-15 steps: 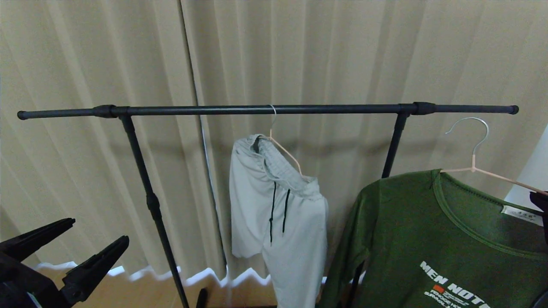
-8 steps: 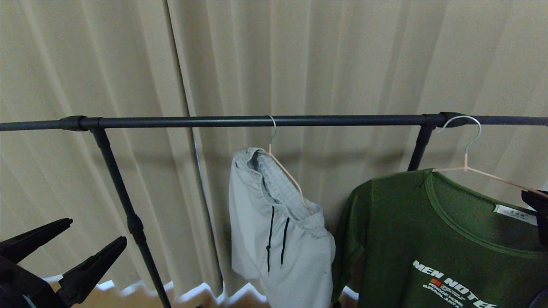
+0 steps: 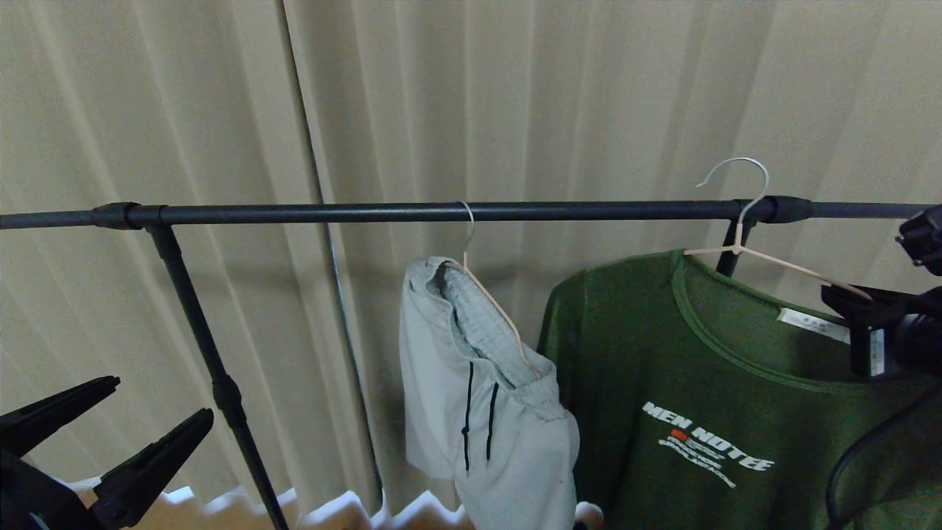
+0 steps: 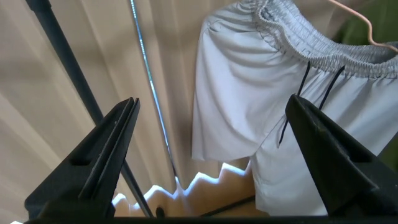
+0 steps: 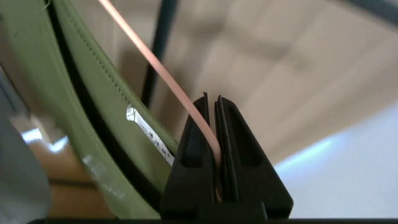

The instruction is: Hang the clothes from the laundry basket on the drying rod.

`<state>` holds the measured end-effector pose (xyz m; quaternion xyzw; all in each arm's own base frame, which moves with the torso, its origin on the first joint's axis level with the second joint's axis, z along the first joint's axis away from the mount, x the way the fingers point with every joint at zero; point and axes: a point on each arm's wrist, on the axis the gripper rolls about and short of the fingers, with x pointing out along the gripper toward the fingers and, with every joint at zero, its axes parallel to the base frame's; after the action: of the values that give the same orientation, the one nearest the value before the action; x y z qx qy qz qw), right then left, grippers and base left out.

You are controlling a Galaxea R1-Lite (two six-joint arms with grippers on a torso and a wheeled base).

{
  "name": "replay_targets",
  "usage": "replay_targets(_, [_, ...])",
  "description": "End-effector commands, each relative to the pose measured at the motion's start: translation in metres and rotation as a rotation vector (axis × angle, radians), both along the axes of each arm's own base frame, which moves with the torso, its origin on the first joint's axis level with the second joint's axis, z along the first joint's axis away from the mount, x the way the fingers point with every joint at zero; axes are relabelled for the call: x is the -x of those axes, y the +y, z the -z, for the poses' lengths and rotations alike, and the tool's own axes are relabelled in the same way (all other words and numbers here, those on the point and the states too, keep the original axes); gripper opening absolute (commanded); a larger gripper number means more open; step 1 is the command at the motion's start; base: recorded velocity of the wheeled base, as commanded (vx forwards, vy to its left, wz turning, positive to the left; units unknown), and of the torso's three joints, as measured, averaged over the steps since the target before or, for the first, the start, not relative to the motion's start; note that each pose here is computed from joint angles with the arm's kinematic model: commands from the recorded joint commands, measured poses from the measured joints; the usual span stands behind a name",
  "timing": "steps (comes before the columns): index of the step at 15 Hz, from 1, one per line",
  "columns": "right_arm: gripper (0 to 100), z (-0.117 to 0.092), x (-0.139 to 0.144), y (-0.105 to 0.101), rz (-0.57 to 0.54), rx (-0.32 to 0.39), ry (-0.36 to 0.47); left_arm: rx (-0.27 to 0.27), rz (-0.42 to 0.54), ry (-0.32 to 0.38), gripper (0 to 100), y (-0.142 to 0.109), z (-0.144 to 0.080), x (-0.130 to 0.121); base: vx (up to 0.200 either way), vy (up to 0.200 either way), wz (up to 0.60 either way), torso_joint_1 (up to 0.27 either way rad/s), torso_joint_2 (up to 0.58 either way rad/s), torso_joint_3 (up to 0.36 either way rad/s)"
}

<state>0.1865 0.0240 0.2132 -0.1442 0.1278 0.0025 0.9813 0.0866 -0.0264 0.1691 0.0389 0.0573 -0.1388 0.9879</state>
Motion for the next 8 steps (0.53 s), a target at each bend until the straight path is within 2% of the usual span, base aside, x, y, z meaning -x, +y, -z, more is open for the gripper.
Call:
replay_targets(1, [0,0.016,-0.039,0.014,-0.029,0.011,0.060,0.001,-0.001,0.002,100,0.000,0.000,0.000,0.000,0.000,0.00,0.000,0.00,0.000])
replay_targets(5, [0,0.028,-0.061,0.026,-0.024,0.030,0.089,0.000,-0.001,0.000,100,0.000,0.000,0.000,0.000,0.000,0.00,0.000,0.00,0.000])
replay_targets(8, [0,0.034,-0.058,0.039,-0.054,0.044,0.107,-0.001,-0.001,0.001,100,0.000,0.000,0.000,0.000,0.000,0.00,0.000,0.00,0.000])
